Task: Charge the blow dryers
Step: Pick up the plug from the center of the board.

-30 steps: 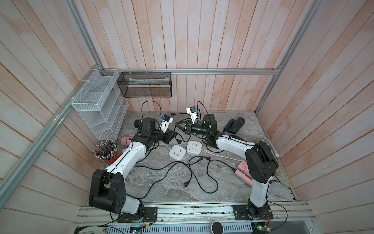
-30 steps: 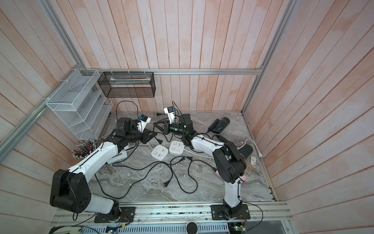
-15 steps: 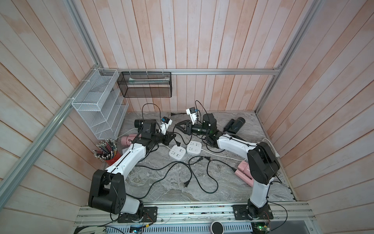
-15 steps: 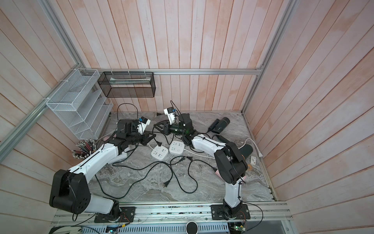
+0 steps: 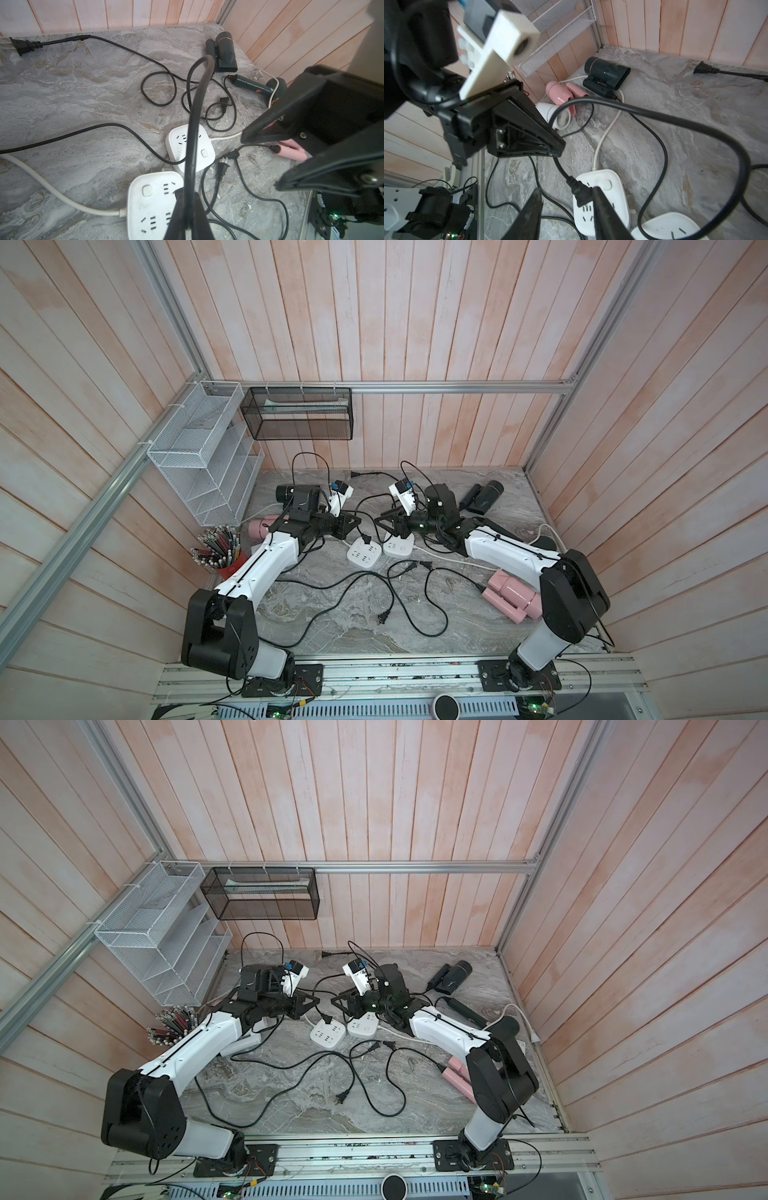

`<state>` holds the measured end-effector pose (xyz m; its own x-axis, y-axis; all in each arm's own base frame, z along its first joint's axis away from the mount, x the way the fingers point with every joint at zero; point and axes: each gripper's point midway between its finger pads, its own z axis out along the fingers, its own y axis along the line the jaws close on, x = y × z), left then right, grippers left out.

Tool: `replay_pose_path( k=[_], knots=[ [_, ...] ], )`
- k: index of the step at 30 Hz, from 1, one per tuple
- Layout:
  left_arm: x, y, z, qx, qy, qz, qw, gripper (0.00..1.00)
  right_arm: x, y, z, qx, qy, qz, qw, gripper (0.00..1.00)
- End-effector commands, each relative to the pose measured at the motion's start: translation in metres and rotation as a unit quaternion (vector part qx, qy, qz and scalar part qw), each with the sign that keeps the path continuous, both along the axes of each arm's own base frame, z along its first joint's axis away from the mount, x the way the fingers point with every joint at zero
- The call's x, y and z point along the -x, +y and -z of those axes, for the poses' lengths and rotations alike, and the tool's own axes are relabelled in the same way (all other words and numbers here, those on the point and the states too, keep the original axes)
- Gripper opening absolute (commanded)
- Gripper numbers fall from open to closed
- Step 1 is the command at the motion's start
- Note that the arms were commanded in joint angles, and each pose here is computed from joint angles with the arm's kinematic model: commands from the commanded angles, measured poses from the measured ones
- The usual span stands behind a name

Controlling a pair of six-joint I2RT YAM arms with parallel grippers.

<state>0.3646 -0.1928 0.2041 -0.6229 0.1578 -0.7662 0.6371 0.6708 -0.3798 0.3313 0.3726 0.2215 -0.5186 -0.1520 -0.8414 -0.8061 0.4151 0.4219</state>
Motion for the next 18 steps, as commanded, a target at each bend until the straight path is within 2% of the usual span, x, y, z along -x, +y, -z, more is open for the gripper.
replay_pose_path(
  k=[1, 14, 18],
  knots=[
    [0.007, 0.0, -0.02, 0.001, -0.013, 0.023, 1.0, 0.03, 0.005, 0.002, 0.02, 0.059, -0.026, -0.015, 0.998, 0.41],
    [0.012, -0.005, -0.024, 0.007, -0.008, 0.051, 0.999, 0.03, 0.012, 0.033, 0.037, 0.085, -0.049, -0.046, 0.994, 0.4],
    [0.011, -0.005, -0.026, 0.008, -0.009, 0.049, 0.999, 0.03, 0.008, 0.042, 0.03, 0.085, -0.061, -0.047, 0.993, 0.4]
  ],
)
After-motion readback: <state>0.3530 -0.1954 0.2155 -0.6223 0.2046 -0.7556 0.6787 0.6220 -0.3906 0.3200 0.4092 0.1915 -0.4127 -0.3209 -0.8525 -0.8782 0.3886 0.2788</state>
